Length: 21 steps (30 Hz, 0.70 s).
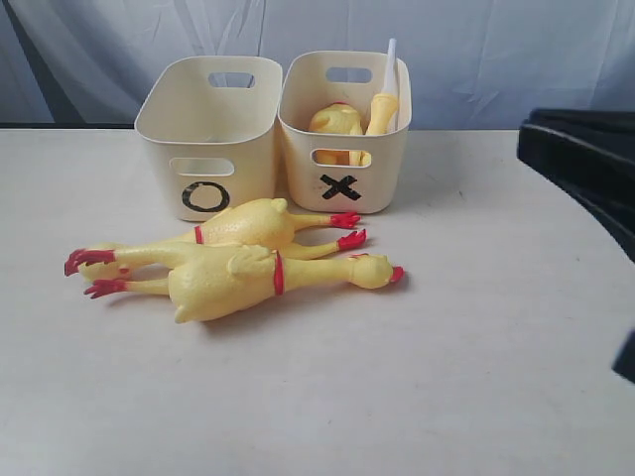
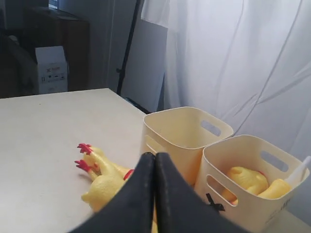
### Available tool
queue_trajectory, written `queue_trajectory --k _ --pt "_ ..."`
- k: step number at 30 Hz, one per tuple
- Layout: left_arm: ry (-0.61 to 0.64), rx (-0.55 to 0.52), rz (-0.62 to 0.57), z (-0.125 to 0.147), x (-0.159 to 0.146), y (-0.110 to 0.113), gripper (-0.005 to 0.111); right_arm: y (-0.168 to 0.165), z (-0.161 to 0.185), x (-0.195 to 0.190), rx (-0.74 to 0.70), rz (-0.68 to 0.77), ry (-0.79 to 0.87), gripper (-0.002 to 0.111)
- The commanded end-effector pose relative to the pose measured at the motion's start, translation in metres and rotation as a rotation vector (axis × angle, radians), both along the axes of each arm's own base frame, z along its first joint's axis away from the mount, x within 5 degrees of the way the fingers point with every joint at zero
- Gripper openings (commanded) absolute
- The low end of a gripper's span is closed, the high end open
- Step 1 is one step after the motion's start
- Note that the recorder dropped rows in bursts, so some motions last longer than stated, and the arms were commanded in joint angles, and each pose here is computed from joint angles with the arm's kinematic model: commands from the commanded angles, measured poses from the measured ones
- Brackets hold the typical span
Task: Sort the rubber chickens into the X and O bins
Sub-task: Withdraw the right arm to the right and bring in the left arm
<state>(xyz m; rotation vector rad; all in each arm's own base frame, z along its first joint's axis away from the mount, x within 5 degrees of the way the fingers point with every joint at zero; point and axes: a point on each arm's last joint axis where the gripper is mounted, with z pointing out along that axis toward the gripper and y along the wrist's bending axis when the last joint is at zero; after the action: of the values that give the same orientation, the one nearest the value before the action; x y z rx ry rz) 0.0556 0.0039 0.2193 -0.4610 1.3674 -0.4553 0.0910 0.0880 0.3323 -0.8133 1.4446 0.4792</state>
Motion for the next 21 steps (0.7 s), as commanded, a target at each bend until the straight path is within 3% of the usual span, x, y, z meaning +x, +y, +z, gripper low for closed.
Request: queue_trajectory --k 1,7,13,17,21 --pt "-0.064 -0.198 0.023 0.003 -0.001 0.005 0.000 -0.012 -0.017 -0.025 0.004 0.060 -0.013 0.000" --pt "-0.060 -0.294 -0.016 0.008 -0.002 0.003 0.000 -0.017 -0.025 -0.047 -0.054 0.159 0.007 0.000" --pt "-0.036 -0.072 -0.072 0.038 -0.010 -0.006 0.000 -0.021 -0.038 -0.057 -0.170 0.200 0.078 0.000" --pt "-0.012 0.055 -0.077 0.059 -0.012 -0.008 0.000 -0.024 -0.040 -0.064 -0.169 0.221 0.113 0.000" --pt "0.078 0.291 -0.097 0.078 -0.006 -0.012 0.006 -0.027 -0.040 -0.069 -0.155 0.226 0.105 0.000"
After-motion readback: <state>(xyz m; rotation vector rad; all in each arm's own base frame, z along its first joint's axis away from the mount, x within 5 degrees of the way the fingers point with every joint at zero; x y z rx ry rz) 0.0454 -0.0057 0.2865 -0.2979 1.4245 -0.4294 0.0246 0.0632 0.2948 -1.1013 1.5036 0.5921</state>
